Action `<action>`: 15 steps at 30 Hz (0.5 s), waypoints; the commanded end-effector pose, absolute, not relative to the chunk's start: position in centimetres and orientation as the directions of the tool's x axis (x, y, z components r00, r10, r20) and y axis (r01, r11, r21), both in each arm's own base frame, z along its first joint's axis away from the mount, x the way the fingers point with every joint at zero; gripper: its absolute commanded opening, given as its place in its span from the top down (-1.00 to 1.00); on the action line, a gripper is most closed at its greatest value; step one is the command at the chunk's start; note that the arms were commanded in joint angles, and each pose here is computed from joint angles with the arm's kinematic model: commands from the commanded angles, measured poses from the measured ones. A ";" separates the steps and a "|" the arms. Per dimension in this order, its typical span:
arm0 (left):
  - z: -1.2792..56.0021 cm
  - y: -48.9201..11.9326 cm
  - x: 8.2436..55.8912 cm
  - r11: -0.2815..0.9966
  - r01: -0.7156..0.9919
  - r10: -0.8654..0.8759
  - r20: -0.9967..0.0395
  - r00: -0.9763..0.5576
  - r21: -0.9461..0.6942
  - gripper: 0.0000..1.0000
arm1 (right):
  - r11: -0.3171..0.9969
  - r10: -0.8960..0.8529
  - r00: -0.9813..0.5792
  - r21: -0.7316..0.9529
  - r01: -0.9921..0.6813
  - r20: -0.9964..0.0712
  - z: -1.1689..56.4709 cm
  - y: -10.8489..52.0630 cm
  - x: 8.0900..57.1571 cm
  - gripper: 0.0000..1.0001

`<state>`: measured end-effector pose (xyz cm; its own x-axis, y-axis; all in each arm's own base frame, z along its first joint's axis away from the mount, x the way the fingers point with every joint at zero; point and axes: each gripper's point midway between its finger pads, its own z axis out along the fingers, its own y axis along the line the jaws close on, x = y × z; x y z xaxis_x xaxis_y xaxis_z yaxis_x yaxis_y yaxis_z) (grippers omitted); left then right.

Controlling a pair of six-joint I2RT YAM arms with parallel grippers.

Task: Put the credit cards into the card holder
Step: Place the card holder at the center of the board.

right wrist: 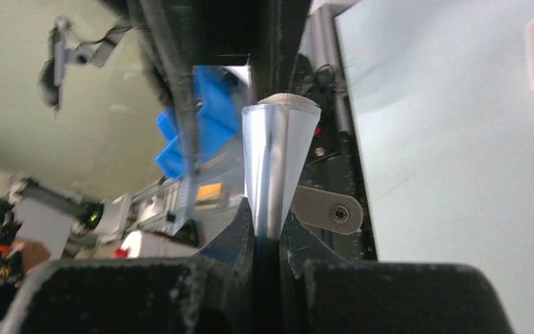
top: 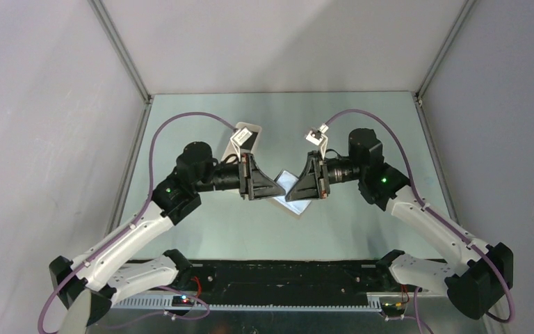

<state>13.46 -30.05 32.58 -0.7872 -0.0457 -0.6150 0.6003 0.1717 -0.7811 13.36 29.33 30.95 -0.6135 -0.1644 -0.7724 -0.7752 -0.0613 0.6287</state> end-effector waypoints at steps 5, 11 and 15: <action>29.9 -25.0 19.9 0.537 0.480 -0.262 -0.678 -0.687 -0.693 -0.79 | 0.338 -0.036 -0.733 0.682 -0.648 -0.679 25.3 29.3 21.1 1.00; 28.2 -21.0 21.3 0.707 0.364 -0.297 -0.722 -0.625 -0.607 -0.94 | 0.479 0.008 -0.819 0.721 -0.500 -0.573 19.9 29.5 24.4 1.00; 28.0 -20.8 21.0 0.713 0.381 -0.273 -0.733 -0.623 -0.589 -0.94 | 0.524 0.025 -0.851 0.732 -0.435 -0.524 17.0 29.9 25.4 0.94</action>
<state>20.37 -22.38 28.67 -0.6598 -0.2963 -0.6905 0.4003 0.6391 -0.6567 23.60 29.69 18.46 -0.8438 -0.0392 -0.5353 -0.4878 0.4719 0.7344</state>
